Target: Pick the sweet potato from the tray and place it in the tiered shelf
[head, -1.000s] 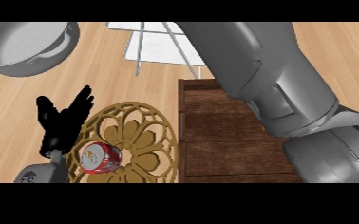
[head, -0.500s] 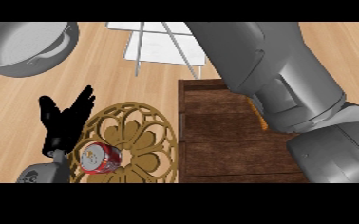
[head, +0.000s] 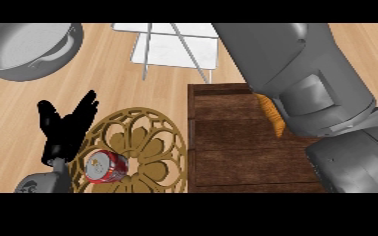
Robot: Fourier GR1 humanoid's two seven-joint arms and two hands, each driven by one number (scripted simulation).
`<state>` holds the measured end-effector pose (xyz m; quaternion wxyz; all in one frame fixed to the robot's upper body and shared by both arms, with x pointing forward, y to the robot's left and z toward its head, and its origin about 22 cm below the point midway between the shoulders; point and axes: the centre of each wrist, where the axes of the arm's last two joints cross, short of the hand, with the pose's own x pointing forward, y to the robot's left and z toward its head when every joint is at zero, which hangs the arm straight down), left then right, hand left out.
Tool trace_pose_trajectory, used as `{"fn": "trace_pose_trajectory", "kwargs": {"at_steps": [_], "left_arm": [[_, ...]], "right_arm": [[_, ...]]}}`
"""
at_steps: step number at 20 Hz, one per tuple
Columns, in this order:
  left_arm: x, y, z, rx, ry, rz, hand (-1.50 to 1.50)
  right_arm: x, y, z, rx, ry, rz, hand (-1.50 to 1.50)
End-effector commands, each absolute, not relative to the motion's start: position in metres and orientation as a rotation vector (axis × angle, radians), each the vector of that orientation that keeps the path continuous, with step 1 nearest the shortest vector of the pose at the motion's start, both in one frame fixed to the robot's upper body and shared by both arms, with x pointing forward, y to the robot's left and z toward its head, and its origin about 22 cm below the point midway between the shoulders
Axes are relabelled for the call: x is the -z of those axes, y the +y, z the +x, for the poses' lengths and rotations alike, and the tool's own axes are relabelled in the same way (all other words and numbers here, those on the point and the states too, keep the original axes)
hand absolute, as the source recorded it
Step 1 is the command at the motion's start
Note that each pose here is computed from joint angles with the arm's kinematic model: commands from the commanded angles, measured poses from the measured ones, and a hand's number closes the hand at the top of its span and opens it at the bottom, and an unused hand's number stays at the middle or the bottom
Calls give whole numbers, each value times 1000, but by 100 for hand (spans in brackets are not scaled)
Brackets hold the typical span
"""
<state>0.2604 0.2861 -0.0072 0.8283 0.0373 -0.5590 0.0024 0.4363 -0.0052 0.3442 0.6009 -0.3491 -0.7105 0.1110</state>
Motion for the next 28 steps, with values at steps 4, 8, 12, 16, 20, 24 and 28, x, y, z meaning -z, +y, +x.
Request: {"fn": "trace_pose_trajectory", "kwargs": {"at_steps": [4,8,12,16,20,24,28], "left_arm": [[18,293,259,-19,-1123,72,0],[29,299,252,-25,-1121,73,0],[24,299,244,-31,-1112,90,0],[26,289,240,-31,-1113,99,0],[25,308,244,-63,-1105,98,0],[24,302,248,-83,-1090,112,0],[19,306,231,-67,-1087,110,0]], "right_arm": [[-364,-28,438,0,-1712,-598,-150],[-372,-19,431,168,-1748,-559,-150],[-374,-47,439,264,-1778,-663,-150],[-392,-68,441,399,-1717,-768,-150],[-400,-112,443,515,-1705,-739,-150],[-413,-155,433,535,-1676,-668,-150],[-383,-200,429,479,-1673,-682,-150]]}}
